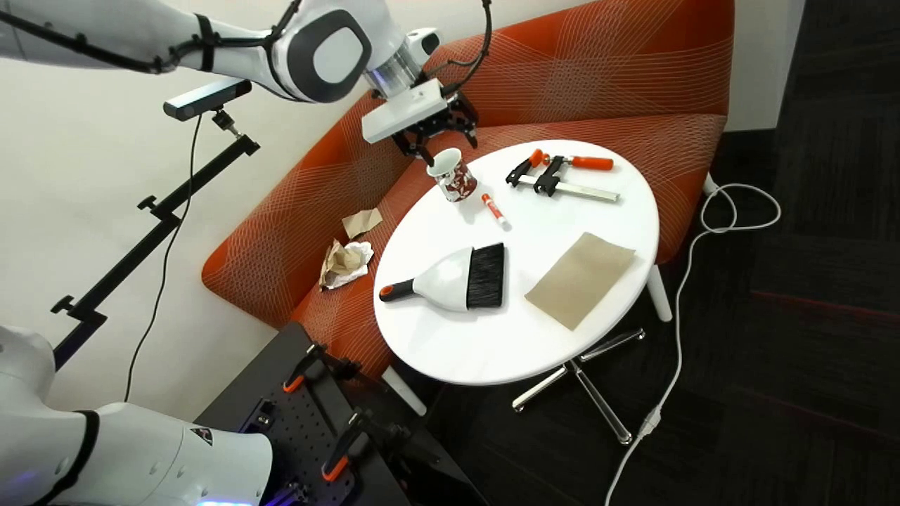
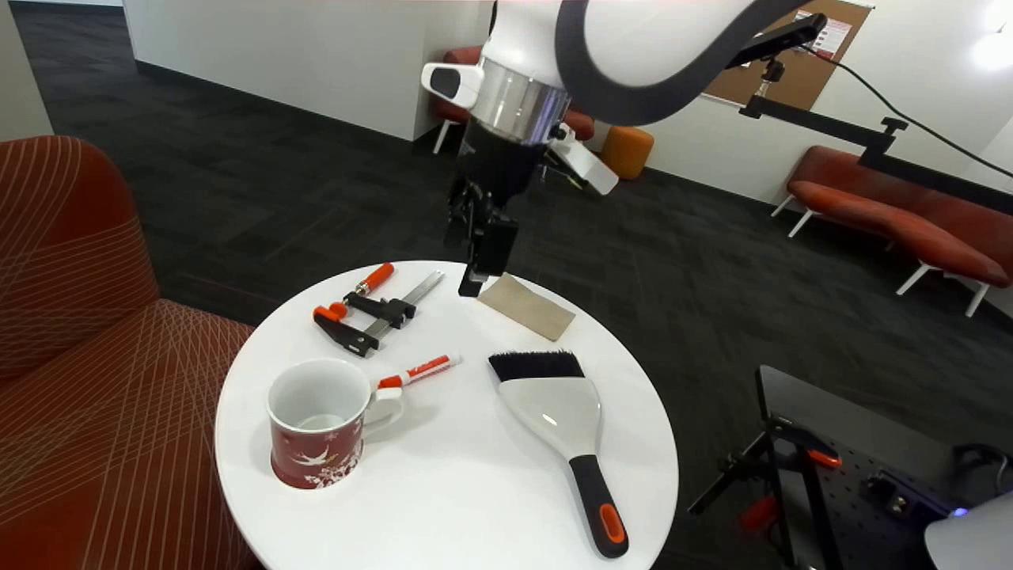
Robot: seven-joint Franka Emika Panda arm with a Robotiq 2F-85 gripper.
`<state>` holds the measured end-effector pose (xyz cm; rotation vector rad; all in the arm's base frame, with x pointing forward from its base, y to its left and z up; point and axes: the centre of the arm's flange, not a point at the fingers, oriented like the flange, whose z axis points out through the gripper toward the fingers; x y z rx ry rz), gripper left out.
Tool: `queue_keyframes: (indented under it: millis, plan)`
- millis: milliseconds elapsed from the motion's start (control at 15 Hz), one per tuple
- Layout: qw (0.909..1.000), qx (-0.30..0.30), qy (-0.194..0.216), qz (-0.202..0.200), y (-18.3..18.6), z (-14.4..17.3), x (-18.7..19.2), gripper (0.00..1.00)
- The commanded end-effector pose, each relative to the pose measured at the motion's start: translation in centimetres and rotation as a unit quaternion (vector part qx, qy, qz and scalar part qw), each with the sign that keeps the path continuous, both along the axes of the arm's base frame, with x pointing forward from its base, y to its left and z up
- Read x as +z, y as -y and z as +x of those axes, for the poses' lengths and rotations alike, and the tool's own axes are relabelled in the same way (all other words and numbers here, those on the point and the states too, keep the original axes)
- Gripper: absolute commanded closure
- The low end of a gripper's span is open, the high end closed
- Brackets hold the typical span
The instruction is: Put the marker in the mug
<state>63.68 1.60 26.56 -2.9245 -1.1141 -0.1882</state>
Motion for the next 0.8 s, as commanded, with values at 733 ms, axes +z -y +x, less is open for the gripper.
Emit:
queue_keyframes:
  millis: [733]
  plan:
    - [0.9988, 0.033, -0.036, -0.006, -1.6, 3.8, -10.3, 0.00]
